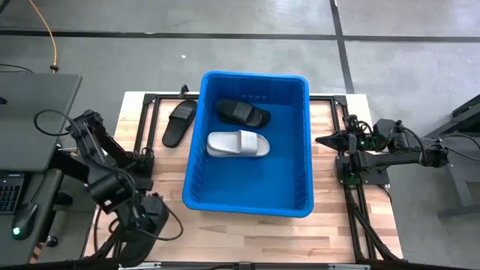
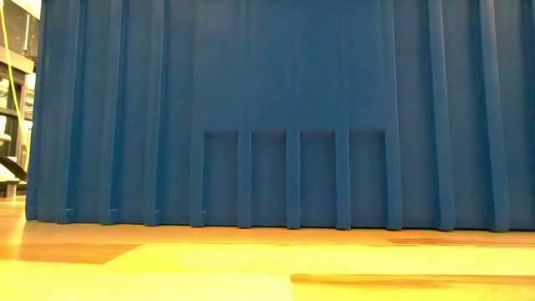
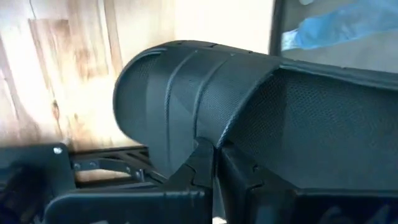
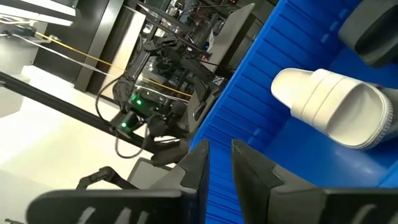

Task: Pick and place slides into bin
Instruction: Put the black slide into the blue container

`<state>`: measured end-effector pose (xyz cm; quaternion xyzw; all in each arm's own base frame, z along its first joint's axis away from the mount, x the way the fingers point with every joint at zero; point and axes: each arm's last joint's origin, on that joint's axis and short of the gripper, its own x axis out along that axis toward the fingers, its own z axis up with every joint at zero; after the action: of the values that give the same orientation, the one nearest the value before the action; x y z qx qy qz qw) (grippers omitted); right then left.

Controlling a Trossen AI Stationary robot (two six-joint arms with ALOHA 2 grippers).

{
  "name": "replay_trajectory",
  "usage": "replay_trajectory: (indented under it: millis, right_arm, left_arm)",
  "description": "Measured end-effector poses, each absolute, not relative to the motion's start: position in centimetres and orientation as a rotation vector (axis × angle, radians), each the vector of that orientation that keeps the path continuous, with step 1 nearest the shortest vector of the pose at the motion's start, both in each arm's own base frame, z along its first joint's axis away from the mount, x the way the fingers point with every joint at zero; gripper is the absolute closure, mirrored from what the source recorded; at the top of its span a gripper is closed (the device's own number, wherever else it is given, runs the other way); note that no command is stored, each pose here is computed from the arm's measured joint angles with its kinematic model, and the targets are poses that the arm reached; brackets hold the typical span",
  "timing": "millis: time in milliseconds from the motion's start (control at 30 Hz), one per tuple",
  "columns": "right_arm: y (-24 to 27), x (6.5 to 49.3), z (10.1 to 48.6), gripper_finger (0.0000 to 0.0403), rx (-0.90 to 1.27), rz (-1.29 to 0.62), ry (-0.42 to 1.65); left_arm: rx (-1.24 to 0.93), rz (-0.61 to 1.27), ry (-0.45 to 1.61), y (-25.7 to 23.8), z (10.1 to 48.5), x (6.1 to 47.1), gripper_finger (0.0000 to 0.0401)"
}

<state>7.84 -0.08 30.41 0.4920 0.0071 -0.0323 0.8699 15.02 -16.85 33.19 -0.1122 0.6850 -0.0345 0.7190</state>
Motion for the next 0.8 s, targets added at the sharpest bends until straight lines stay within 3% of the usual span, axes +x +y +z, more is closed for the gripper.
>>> replay_trajectory:
  millis: [500,600,800]
  right_arm:
    - [0.1,7.8,30.8,0.0345,1.287,0.019,0.020]
    - [0.3,7.8,31.2,0.0345,1.323,0.087,0.017]
    - [0.3,7.5,33.5,0.0345,1.307,0.268,-0.178]
  left_arm:
    - [-0.335,-0.238,1.379,-15.3,42.3,13.6,0.0401]
    - [-0.347,-0.216,1.277,-14.8,43.8,13.4,0.0401]
    - [-0.314,-0.096,0.899,-13.4,47.5,13.5,0.0401]
